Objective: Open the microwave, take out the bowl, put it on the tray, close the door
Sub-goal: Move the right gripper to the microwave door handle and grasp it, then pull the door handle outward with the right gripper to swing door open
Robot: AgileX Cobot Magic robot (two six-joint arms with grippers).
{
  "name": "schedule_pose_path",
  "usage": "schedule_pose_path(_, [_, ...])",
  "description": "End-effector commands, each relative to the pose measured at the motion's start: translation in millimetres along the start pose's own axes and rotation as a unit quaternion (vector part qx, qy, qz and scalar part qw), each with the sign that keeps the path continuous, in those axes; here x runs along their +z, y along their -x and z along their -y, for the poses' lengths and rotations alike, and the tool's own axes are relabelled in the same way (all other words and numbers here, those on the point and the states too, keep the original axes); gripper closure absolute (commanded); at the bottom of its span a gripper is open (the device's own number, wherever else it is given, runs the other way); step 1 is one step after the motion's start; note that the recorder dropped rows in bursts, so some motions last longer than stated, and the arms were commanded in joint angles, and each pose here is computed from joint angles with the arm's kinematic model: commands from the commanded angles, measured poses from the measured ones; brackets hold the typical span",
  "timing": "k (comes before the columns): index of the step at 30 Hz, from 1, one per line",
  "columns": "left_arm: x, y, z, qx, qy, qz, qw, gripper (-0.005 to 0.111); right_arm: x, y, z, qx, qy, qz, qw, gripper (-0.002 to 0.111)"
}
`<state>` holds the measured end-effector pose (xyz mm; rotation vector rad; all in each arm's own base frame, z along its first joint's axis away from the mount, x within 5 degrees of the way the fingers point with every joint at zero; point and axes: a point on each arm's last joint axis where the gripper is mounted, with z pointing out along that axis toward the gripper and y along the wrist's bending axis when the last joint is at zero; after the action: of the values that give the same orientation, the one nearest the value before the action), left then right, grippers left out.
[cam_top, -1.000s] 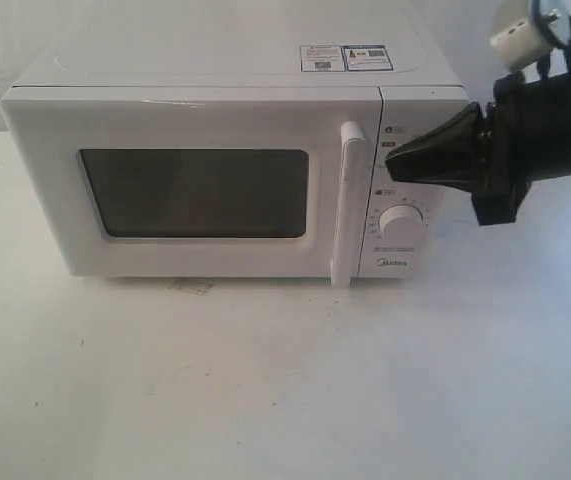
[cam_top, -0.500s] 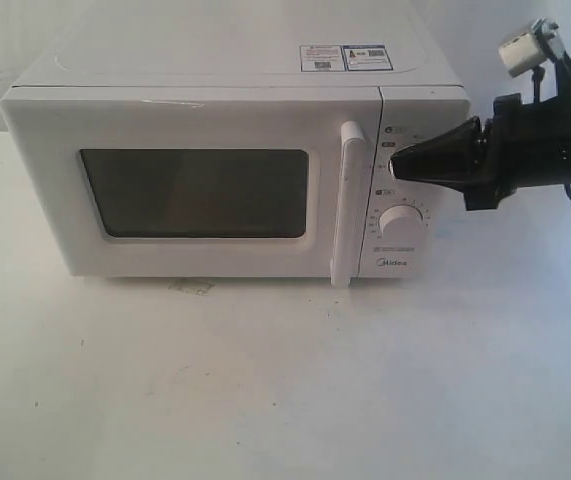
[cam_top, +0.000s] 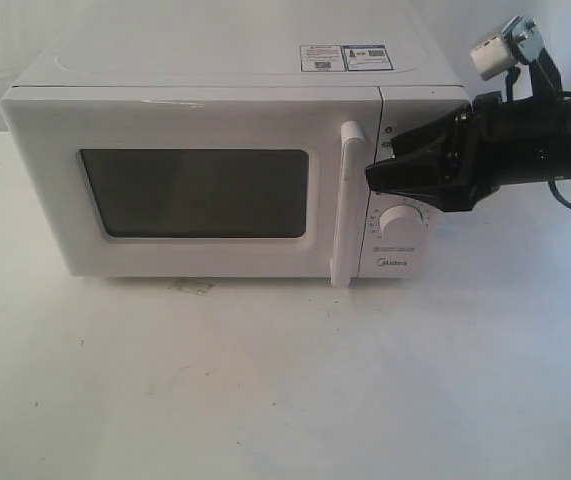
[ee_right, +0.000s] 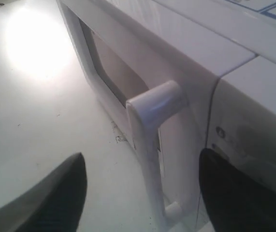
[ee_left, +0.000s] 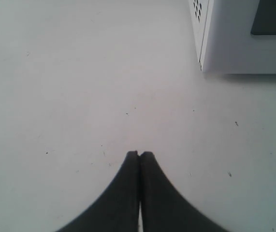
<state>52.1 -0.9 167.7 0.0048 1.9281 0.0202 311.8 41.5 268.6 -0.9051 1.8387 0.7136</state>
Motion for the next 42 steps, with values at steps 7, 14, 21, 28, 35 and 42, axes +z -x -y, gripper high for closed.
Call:
schedule_pose_path(7, [0.1, -1.2, 0.3, -0.001, -0.002, -0.001, 1.000, 0.107, 25.1, 8.2, -11.6, -0.037, -0.038, -0.023, 0.998, 0.046])
schedule_pose_path(14, [0.1, -1.2, 0.3, -0.001, -0.002, -0.001, 1.000, 0.107, 45.4, 5.5, -16.1, -0.045, -0.059, -0.043, 0.996, 0.046])
schedule_pose_path(21, [0.1, -1.2, 0.3, -0.001, -0.002, -0.001, 1.000, 0.107, 49.4, 7.2, -21.7, -0.031, -0.049, -0.041, 0.997, 0.051])
schedule_pose_path(28, [0.1, -1.2, 0.3, -0.001, -0.002, -0.001, 1.000, 0.107, 49.9, 7.9, -18.7, -0.025, -0.071, -0.040, 0.996, 0.058])
schedule_pose_path(35, [0.1, -1.2, 0.3, -0.001, -0.002, -0.001, 1.000, 0.107, 59.4, -1.6, -12.0, 0.009, -0.070, -0.040, 0.997, 0.090])
schedule_pose_path(42, [0.1, -1.2, 0.3, -0.001, -0.002, -0.001, 1.000, 0.107, 66.7, -10.0, -11.7, -0.013, -0.043, -0.048, 0.998, 0.108])
